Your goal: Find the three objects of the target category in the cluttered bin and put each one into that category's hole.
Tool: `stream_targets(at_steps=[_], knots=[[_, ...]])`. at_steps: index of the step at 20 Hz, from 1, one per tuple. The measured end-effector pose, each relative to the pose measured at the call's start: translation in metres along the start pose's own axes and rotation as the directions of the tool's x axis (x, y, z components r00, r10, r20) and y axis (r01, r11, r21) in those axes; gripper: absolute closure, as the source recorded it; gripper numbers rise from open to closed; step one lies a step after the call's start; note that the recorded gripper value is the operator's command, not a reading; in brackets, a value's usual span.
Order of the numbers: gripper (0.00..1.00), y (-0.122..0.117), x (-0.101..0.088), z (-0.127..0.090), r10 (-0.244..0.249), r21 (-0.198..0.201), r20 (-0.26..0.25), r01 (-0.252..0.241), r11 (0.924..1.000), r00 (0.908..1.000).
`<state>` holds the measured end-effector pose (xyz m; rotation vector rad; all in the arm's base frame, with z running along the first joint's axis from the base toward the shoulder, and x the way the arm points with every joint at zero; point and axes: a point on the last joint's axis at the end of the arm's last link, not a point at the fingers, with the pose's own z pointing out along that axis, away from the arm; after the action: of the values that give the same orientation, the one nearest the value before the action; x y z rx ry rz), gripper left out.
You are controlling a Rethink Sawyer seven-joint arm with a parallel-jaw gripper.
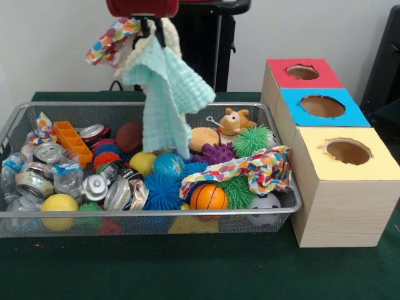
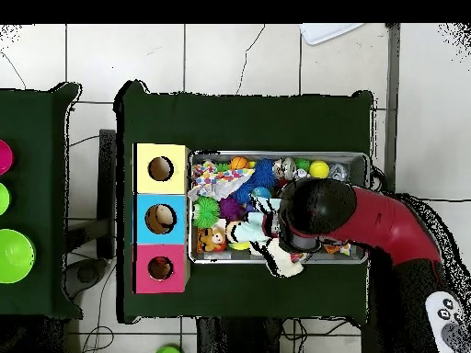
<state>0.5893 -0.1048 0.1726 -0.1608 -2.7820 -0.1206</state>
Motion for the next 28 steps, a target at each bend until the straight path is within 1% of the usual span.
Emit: stream_targets(at_steps=[1, 3, 6, 7, 8, 10, 11, 14, 15, 18, 22, 26, 28], knots=[[1.00, -0.006, -0.003, 0.001, -0.005, 0.020, 0.006, 0.005, 0.9998, 1.0000], [1.00, -0.011, -0.006, 0.001, -0.009, 0.036, 0.010, 0.009, 0.9993, 0.9999], [1.00, -0.026, -0.014, 0.002, -0.013, 0.070, 0.029, 0.011, 0.9975, 0.9995], [1.00, -0.032, -0.017, 0.003, -0.014, 0.081, 0.039, 0.011, 0.9966, 0.9991], [1.00, -0.041, -0.022, 0.003, -0.015, 0.100, 0.064, 0.009, 0.9949, 0.9979], [1.00, -0.046, -0.026, 0.003, -0.018, 0.113, 0.086, 0.008, 0.9936, 0.9961], [0.00, -0.055, -0.033, 0.003, -0.025, 0.136, 0.135, 0.007, 0.9907, 0.9906], [0.00, -0.057, -0.035, 0.002, -0.028, 0.142, 0.149, 0.006, 0.9898, 0.9885], [0.00, -0.060, -0.037, 0.002, -0.032, 0.152, 0.169, 0.006, 0.9883, 0.9851], [0.00, -0.067, -0.043, 0.001, -0.045, 0.178, 0.209, 0.008, 0.9840, 0.9770], [0.00, -0.071, -0.047, -0.001, -0.065, 0.209, 0.235, 0.015, 0.9777, 0.9699], [0.00, -0.072, -0.047, -0.002, -0.066, 0.211, 0.236, 0.015, 0.9774, 0.9696], [0.00, -0.071, -0.048, -0.004, -0.060, 0.203, 0.239, 0.011, 0.9791, 0.9692]])
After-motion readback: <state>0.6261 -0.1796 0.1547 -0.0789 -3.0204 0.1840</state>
